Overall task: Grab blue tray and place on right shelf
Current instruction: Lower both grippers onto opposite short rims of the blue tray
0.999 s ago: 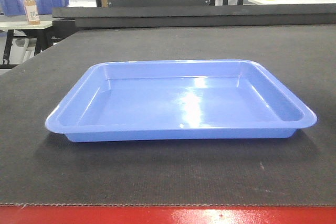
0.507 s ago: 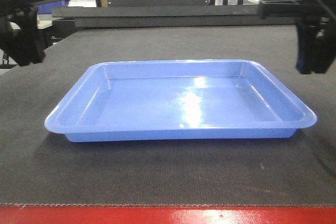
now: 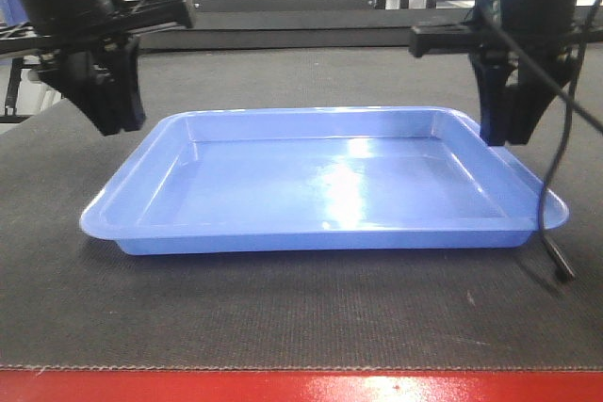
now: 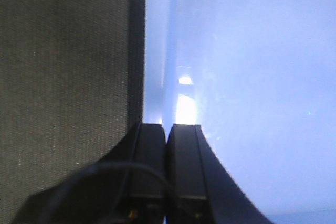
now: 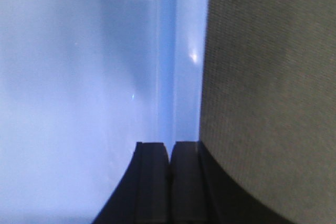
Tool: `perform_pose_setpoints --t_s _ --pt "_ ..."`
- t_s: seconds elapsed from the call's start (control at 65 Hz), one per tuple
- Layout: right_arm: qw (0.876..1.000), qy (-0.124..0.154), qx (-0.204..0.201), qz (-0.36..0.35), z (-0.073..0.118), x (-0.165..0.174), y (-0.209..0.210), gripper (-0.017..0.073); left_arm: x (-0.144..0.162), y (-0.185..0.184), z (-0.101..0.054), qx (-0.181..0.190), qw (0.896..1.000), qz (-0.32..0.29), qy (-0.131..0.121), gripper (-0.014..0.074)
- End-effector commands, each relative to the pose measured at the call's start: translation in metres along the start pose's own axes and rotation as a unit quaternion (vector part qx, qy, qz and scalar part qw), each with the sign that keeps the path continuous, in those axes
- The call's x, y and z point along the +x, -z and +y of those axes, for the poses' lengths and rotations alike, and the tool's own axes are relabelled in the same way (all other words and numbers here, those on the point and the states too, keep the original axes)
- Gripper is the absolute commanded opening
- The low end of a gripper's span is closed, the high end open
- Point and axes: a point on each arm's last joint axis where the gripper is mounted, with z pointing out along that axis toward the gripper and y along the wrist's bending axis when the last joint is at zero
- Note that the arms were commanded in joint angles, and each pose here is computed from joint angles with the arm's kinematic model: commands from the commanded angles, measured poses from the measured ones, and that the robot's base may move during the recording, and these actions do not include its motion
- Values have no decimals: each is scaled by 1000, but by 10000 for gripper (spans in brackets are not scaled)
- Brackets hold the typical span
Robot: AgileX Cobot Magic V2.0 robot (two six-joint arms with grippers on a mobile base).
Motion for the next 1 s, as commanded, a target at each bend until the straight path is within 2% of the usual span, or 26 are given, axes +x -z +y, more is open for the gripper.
perform_pose_setpoints --t_s 0.0,0.2,0.308,0.384,0.446,0.507,0.554,0.769,0.984 --pt "999 4 -12 -47 -4 -6 25 55 -6 25 -8 24 999 -45 -2 -41" --pt "999 -17 -13 -41 -19 -9 26 57 -6 25 -11 30 998 -56 -6 -24" --pt "999 -14 -19 -47 -20 -11 26 76 -8 25 -11 17 997 -71 -21 73" --pt "999 -11 -19 -48 -20 -11 26 172 -10 25 -10 13 997 -77 -23 209" --pt "998 -10 -21 -55 -20 -12 26 307 -10 25 -9 13 997 -77 -22 287" --pt "998 -10 -23 -62 -20 -13 26 426 -11 23 -9 13 997 -75 -18 332" --pt "997 -10 -24 -67 -19 -15 26 466 -12 20 -10 15 997 -70 -12 330" --pt "998 -7 -21 -54 -19 -18 12 441 -18 -9 -11 -2 1000 -13 -6 328" --pt "1000 -5 -16 -17 -18 -18 -6 441 -26 -18 -11 -11 1000 10 0 327"
